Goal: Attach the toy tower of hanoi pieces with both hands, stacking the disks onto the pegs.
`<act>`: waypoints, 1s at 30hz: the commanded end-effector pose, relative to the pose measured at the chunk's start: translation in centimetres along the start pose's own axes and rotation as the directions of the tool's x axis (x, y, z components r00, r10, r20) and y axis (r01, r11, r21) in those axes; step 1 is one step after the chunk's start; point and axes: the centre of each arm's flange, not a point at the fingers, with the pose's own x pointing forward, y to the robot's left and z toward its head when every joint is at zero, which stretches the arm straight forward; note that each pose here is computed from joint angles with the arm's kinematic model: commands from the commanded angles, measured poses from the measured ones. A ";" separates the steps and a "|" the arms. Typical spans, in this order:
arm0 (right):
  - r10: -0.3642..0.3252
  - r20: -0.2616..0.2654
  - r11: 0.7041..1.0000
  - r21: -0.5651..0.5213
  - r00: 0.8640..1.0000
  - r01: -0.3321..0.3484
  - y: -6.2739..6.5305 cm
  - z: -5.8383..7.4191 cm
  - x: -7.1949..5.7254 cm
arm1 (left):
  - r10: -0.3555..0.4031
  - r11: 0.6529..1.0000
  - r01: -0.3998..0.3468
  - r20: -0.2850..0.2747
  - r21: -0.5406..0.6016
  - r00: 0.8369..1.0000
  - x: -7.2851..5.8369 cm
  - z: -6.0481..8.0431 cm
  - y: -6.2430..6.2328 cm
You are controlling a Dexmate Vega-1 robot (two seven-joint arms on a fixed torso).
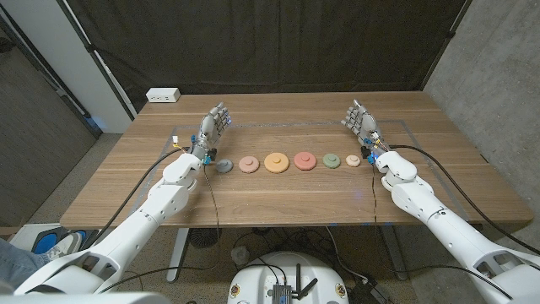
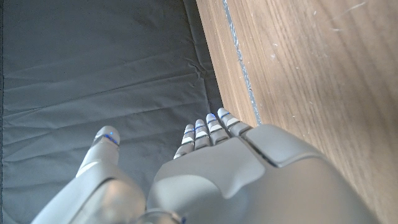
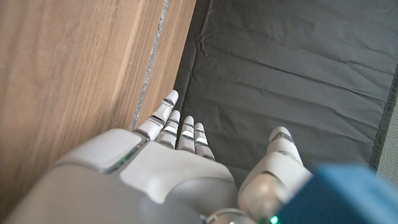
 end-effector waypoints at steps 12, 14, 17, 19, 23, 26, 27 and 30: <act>-0.013 0.020 0.999 -0.043 1.000 0.014 0.6 0.5 -0.4 | 0.000 1.000 -0.001 0.014 0.011 1.000 -0.4 0.3 0.6; -0.013 0.022 0.999 -0.050 1.000 0.014 0.6 0.7 -0.4 | 0.007 1.000 -0.007 0.015 0.011 1.000 -0.4 0.3 0.7; -0.006 0.018 0.999 -0.051 1.000 0.007 0.5 0.8 -0.3 | 0.021 1.000 -0.021 0.016 0.005 1.000 -0.5 0.3 0.7; -0.010 0.016 0.998 -0.055 1.000 0.011 0.4 0.9 -0.4 | 0.026 1.000 -0.026 0.013 0.006 1.000 -0.5 0.3 0.6; -0.013 0.016 0.998 -0.063 1.000 0.014 0.2 1.0 -0.6 | 0.026 1.000 -0.027 0.013 0.010 1.000 -0.5 0.2 0.4; -0.018 0.013 0.998 -0.059 1.000 0.019 0.0 0.9 -0.7 | 0.031 1.000 -0.031 0.015 0.003 0.999 -0.5 0.2 0.2; -0.020 0.013 0.998 -0.060 1.000 0.021 0.0 0.9 -0.8 | 0.033 0.999 -0.033 0.015 0.003 0.999 -0.5 0.1 0.2; -0.026 0.014 0.998 -0.059 1.000 0.026 -0.2 0.9 -0.9 | 0.035 0.999 -0.035 0.011 0.001 0.999 -0.4 0.0 0.1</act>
